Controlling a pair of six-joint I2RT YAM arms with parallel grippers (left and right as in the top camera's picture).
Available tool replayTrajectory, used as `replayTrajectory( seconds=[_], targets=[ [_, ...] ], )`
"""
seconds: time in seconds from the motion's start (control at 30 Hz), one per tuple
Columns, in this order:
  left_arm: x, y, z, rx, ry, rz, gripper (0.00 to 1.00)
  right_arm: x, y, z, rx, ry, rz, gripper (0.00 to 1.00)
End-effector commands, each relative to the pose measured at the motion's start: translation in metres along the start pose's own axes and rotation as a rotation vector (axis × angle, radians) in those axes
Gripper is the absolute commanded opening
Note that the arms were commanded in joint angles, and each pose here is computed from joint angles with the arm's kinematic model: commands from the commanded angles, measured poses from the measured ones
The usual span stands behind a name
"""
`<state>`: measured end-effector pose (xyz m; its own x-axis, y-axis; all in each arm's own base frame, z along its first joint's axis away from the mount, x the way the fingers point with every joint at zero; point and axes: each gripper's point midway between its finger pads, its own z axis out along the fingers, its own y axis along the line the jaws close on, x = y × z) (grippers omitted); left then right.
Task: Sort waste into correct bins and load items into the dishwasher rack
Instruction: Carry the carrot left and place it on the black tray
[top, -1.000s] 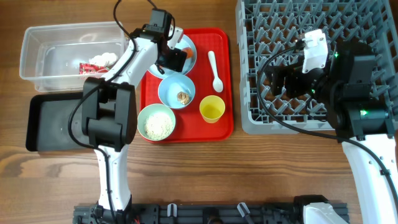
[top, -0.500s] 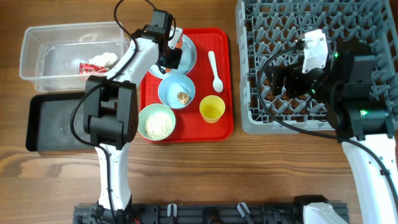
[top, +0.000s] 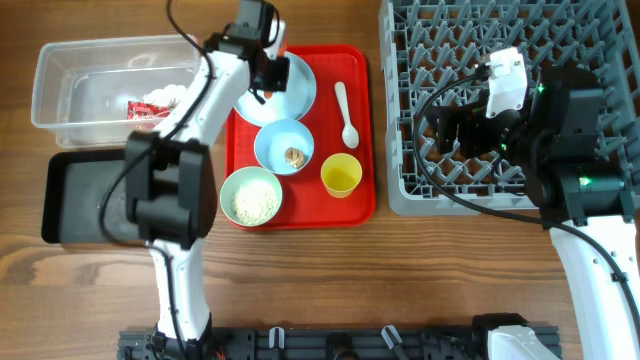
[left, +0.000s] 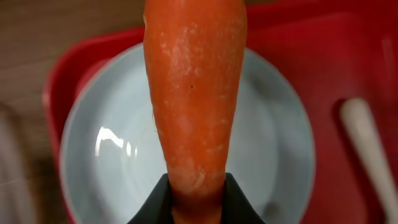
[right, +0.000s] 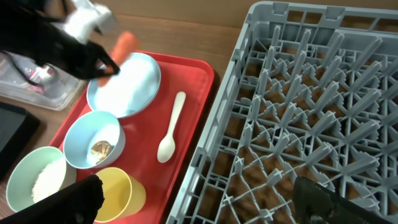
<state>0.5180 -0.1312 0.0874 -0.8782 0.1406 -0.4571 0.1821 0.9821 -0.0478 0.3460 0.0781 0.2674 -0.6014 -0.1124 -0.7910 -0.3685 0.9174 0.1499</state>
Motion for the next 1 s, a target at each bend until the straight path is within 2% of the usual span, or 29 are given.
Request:
replayTrajectory(
  seconds=[0.0,0.13,0.27,0.4,0.5,0.77,0.97],
  targets=[
    [-0.042,0.007,-0.1,-0.012,-0.181,-0.14,0.07,-0.004,0.002,-0.001,-0.016,-0.011,0.006,1.0],
    [-0.027,0.018,-0.152,-0.053,-0.178,-0.262,0.05,-0.005,0.002,-0.001,-0.016,-0.012,0.006,1.0],
    [0.004,0.038,-0.2,-0.135,-0.144,-0.385,0.06,-0.004,0.002,-0.001,-0.016,-0.011,0.007,1.0],
    [0.052,0.071,-0.233,-0.276,-0.051,-0.538,0.06,-0.004,0.002,-0.001,-0.016,-0.011,0.007,1.0],
    [0.09,0.109,-0.25,-0.442,0.029,-0.681,0.06,-0.004,0.002,-0.001,-0.016,-0.011,0.008,1.0],
    [0.151,0.189,-0.244,-0.617,0.126,-1.032,0.04,-0.004,0.002,-0.001,-0.016,-0.01,0.016,1.0],
    [0.198,0.212,-0.195,-0.549,0.226,-1.206,0.04,-0.004,0.002,-0.001,-0.016,-0.01,0.015,1.0]
  ],
)
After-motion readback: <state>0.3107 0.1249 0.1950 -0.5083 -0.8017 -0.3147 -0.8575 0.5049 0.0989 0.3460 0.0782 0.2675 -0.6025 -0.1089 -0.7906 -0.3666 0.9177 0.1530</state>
